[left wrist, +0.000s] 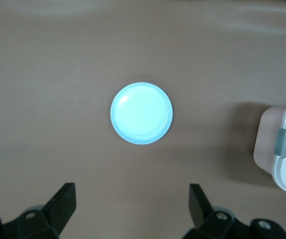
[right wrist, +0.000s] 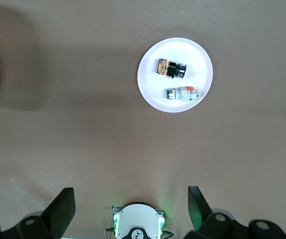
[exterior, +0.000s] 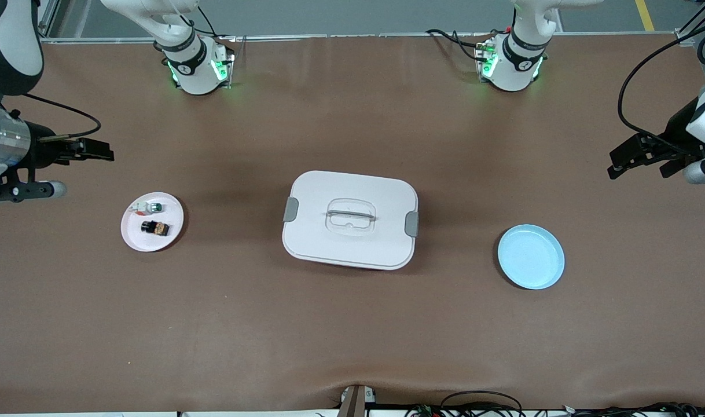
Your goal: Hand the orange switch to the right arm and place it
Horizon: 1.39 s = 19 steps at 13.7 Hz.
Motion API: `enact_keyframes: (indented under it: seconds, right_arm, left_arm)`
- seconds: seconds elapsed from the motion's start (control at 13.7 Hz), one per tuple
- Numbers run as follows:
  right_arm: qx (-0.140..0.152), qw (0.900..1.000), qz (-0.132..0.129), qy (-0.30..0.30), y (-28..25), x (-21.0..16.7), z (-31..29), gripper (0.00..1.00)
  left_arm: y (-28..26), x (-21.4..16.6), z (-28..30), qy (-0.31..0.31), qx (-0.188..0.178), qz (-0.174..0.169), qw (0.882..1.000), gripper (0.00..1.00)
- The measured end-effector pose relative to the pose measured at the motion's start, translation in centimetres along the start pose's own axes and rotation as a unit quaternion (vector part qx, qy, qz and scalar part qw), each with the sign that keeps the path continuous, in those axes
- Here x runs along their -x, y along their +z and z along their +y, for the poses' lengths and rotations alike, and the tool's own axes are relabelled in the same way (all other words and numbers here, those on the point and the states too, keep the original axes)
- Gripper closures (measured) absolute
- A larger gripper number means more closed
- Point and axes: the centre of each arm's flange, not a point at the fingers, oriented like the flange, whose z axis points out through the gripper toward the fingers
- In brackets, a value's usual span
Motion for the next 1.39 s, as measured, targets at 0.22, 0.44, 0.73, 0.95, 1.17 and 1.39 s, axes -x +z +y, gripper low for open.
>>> enact_keyframes:
  seconds: [0.22, 0.44, 0.73, 0.95, 1.17, 1.39]
  right_arm:
    - [0.0, 1.0, 0.001, 0.003, -0.7, 0.3, 0.0, 0.0]
    - [-0.001, 0.999, -0.008, 0.042, -0.5, 0.5, 0.3, 0.0]
    - [0.002, 0.998, 0.004, 0.057, -1.7, 0.6, -0.6, 0.0]
    - [0.003, 0.995, 0.0, 0.104, -2.5, 1.2, -1.3, 0.0]
    - [0.003, 0.996, 0.008, 0.085, -3.5, 1.6, -1.5, 0.0]
    - [0.002, 0.999, 0.012, 0.036, -3.9, 1.9, -0.9, 0.0]
  left_arm:
    - [0.0, 0.0, 0.0, 0.0, 0.0, 0.0, 1.0, 0.0]
    - [0.0, 0.0, 0.0, 0.0, 0.0, 0.0, 1.0, 0.0]
    - [0.0, 0.0, 0.0, 0.0, 0.0, 0.0, 1.0, 0.0]
    - [0.0, 0.0, 0.0, 0.0, 0.0, 0.0, 1.0, 0.0]
    - [0.0, 0.0, 0.0, 0.0, 0.0, 0.0, 1.0, 0.0]
    - [0.0, 0.0, 0.0, 0.0, 0.0, 0.0, 1.0, 0.0]
